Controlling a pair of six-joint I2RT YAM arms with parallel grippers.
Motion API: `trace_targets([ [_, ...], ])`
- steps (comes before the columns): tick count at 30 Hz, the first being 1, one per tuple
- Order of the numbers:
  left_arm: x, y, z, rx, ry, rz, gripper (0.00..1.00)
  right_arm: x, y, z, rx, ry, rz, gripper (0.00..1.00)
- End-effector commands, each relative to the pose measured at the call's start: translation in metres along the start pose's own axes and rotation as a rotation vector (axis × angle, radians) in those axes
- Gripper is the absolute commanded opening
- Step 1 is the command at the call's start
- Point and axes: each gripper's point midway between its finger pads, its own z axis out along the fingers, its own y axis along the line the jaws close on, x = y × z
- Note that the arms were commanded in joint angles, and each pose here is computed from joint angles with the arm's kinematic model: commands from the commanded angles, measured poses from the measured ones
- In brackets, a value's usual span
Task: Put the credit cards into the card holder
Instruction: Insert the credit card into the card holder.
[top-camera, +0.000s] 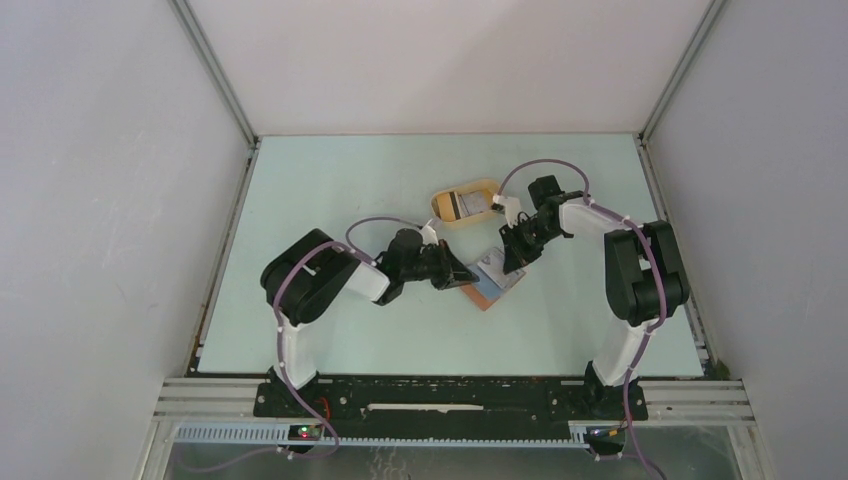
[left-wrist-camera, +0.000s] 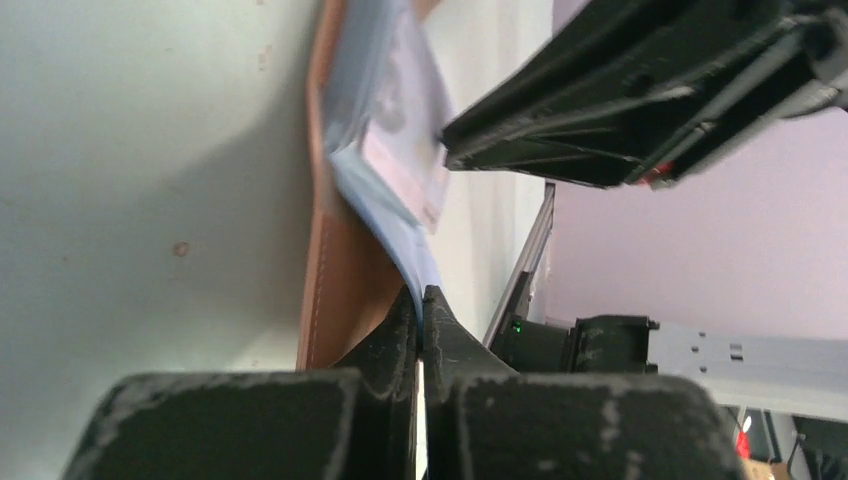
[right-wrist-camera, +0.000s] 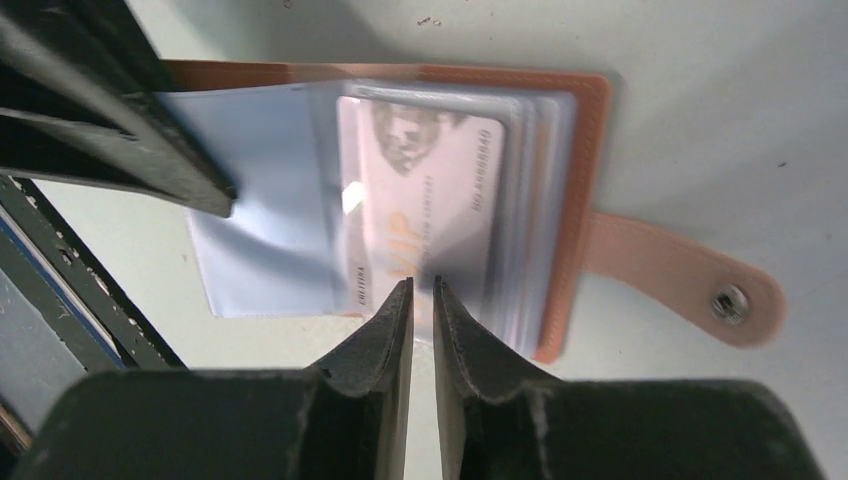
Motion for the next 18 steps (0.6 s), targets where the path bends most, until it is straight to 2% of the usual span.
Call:
trace_targets([
  [1,-0.001,-0.044,-0.024,0.169,0.027,0.155,0.00,0.001,-0.022,0.002,0.087,0.024,0.009,0.21],
  [5,0.005,-0.048,-0.027,0.202,0.064,0.173,0.00,-0.003,-0.012,0.000,0.040,0.002,0.002,0.21],
  [8,0.010,-0.036,-0.027,0.189,0.091,0.152,0.00,-0.017,0.007,-0.011,-0.027,-0.064,-0.026,0.22],
  [13,0.013,-0.023,-0.032,0.177,0.095,0.118,0.00,-0.031,0.048,-0.022,-0.153,-0.154,-0.143,0.26],
  [16,0.014,-0.020,-0.034,0.177,0.098,0.105,0.00,-0.025,0.056,-0.003,-0.096,-0.080,-0.218,0.33],
  [18,0.014,-0.021,-0.034,0.184,0.098,0.098,0.00,-0.028,0.049,0.006,0.019,-0.050,-0.259,0.43],
])
